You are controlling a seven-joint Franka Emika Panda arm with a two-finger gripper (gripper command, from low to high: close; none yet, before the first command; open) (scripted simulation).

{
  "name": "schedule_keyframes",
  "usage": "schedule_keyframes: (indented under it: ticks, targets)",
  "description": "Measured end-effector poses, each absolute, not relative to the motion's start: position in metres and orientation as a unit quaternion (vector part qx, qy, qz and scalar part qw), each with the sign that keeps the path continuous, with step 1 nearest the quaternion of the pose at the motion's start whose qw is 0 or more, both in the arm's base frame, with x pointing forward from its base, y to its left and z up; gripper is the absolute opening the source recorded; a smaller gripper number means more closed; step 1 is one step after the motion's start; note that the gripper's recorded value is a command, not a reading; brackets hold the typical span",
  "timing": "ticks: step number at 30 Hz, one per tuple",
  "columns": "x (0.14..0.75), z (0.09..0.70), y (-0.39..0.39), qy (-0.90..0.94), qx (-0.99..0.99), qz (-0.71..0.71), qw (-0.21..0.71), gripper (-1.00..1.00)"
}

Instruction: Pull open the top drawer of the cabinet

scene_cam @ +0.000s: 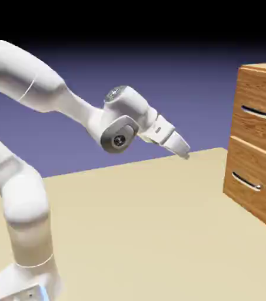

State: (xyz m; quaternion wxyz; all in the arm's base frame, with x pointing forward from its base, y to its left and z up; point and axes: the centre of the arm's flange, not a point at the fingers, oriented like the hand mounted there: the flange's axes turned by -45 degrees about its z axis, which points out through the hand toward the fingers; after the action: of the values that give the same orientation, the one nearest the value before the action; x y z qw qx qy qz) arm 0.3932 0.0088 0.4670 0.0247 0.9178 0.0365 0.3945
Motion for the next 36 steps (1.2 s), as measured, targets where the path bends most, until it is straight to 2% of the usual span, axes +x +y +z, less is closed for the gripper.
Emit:
schedule_keyframes:
  ticks: [8,16,26,36]
  targets:
    - [0.419,0.508,0.043,0.106,0.890,0.419,0.147,1.00]
    - [0.449,0.520,0.081,0.177,0.853,0.417,0.261,1.00]
    - [0.492,0.500,0.121,0.264,0.797,0.393,0.376,1.00]
    - [0.537,0.460,0.144,0.348,0.736,0.367,0.451,1.00]
